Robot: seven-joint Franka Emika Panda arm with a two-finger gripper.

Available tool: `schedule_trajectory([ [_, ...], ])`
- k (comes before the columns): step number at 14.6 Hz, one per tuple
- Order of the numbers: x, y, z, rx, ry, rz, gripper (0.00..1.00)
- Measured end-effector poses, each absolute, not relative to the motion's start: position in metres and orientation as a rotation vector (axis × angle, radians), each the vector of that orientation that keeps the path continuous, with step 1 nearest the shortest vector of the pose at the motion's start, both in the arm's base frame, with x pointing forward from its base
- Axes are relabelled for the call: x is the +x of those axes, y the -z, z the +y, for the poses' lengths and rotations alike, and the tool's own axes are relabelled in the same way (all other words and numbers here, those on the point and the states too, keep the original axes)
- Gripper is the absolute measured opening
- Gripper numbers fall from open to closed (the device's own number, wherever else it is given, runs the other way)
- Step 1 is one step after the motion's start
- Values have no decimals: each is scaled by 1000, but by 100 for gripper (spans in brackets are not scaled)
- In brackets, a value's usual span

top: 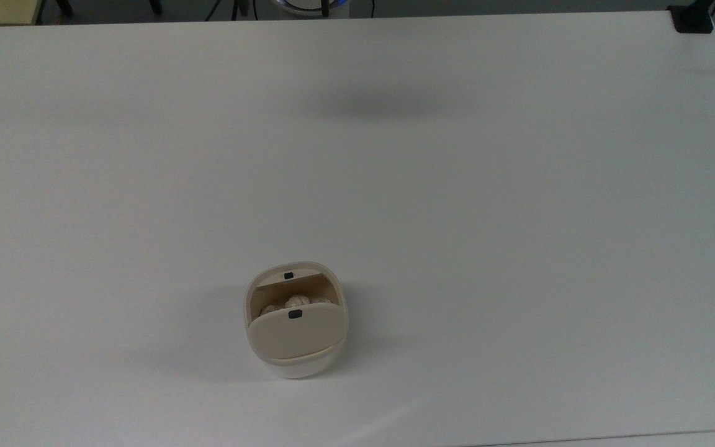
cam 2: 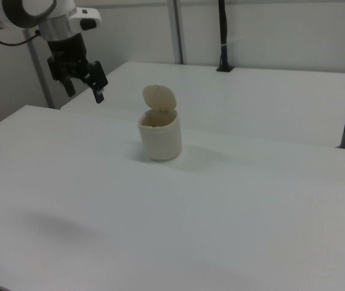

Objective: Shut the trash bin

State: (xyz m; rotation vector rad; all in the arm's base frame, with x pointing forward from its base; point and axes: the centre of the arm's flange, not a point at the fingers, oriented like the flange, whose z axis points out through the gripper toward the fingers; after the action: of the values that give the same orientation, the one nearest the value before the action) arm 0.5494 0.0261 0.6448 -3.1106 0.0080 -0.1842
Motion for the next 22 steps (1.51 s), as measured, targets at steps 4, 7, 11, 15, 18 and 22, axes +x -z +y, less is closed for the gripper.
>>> schedule_trajectory([
  [4,549,-644,26,-3111,182,8,100],
  [7,549,-644,26,-3111,182,8,100],
  [11,549,-644,26,-3111,182,8,100],
  [15,549,-644,26,-3111,182,8,100],
  [18,551,-641,26,-3111,172,8,99],
  [22,555,-635,28,-3097,156,91,78],
])
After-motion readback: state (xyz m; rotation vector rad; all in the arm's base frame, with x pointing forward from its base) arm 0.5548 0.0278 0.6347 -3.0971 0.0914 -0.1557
